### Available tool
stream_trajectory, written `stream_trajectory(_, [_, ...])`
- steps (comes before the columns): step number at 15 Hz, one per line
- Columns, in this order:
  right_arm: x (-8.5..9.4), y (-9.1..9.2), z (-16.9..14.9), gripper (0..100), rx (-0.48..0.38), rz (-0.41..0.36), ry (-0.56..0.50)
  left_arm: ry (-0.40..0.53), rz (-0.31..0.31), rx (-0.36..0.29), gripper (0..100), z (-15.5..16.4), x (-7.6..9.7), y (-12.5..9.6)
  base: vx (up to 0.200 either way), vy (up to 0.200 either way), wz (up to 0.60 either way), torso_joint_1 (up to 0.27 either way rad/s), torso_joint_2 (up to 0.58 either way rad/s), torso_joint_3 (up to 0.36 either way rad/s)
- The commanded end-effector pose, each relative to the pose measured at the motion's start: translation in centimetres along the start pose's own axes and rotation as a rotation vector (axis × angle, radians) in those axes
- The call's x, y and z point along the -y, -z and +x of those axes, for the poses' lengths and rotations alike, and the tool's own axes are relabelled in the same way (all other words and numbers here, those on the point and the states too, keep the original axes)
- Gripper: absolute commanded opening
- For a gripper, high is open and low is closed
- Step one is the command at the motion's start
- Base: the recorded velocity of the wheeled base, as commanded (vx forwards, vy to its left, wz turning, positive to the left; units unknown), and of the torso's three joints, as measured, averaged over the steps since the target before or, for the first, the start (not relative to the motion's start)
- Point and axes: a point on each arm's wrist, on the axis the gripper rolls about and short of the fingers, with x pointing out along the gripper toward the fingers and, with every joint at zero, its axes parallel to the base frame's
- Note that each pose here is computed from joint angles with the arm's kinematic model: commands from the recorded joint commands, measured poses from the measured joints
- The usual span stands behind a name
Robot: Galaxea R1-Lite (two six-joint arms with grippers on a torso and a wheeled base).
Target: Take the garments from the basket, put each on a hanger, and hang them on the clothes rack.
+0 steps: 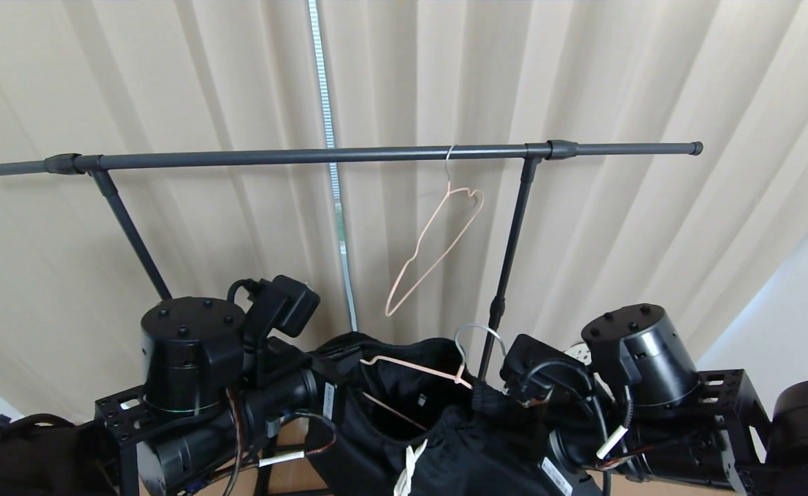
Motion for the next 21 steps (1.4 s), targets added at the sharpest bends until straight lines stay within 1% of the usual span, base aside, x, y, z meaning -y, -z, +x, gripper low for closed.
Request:
stream_trajectory(1, [-0.5, 0.6, 1.4, 0, -0.040, 0.011, -0.006, 0.029, 0.010, 0.020, 0, -0.6, 0.8, -0.3, 0.000, 0.000, 0.00, 0.000, 0.00, 0.000])
stream_trajectory(2, [-1.0, 0.4, 1.7, 0, -0.029, 0.040, -0.012, 0.044, 0.014, 0.024, 0, -0.9, 1.2, -0.4, 0.000, 0.000, 0.00, 0.000, 0.00, 0.000])
stream_trajectory(3, [-1.2, 0.1, 1.7, 0, 0.001, 0.067, -0.016, 0.061, 0.019, 0.030, 0, -1.2, 1.6, -0.5, 0.000, 0.000, 0.00, 0.000, 0.00, 0.000])
stream_trajectory(7, [-1.4, -0.1, 1.8, 0, 0.098, 0.094, -0.017, 0.111, 0.035, 0.027, 0, -1.9, 2.9, -0.2, 0.000, 0.000, 0.00, 0.000, 0.00, 0.000])
stream_trajectory(8, [-1.6, -0.1, 1.9, 0, 0.106, 0.096, -0.021, 0.111, 0.035, 0.021, 0, -1.8, 2.9, 0.0, 0.000, 0.000, 0.00, 0.000, 0.00, 0.000])
stream_trajectory(11, [-1.6, -0.3, 1.6, 0, 0.197, 0.108, -0.021, 0.092, 0.040, -0.008, 0, -1.3, 2.8, 0.6, 0.000, 0.000, 0.00, 0.000, 0.00, 0.000])
stream_trajectory(12, [-1.6, -0.4, 1.5, 0, 0.236, 0.120, -0.020, 0.084, 0.050, -0.034, 0, -1.0, 2.7, 1.3, 0.000, 0.000, 0.00, 0.000, 0.00, 0.000])
stream_trajectory(14, [-1.6, -0.5, 1.4, 0, 0.270, 0.144, -0.022, 0.083, 0.062, -0.051, 0, -0.8, 2.7, 1.7, 0.000, 0.000, 0.00, 0.000, 0.00, 0.000])
stream_trajectory(16, [-1.6, -0.6, 1.4, 0, 0.279, 0.151, -0.024, 0.085, 0.066, -0.065, 0, -1.0, 2.7, 2.0, 0.000, 0.000, 0.00, 0.000, 0.00, 0.000])
stream_trajectory(17, [-1.6, -0.7, 1.3, 0, 0.284, 0.154, -0.034, 0.086, 0.086, -0.076, 0, -1.1, 2.7, 2.4, 0.000, 0.000, 0.00, 0.000, 0.00, 0.000])
stream_trajectory(19, [-1.6, -0.9, 1.2, 0, 0.321, 0.168, -0.042, 0.088, 0.139, -0.100, 0, -1.4, 2.6, 3.2, 0.000, 0.000, 0.00, 0.000, 0.00, 0.000])
stream_trajectory(21, [-1.8, -0.8, 1.1, 0, 0.349, 0.164, -0.049, 0.089, 0.142, -0.086, 0, -1.4, 2.6, 3.2, 0.000, 0.000, 0.00, 0.000, 0.00, 0.000])
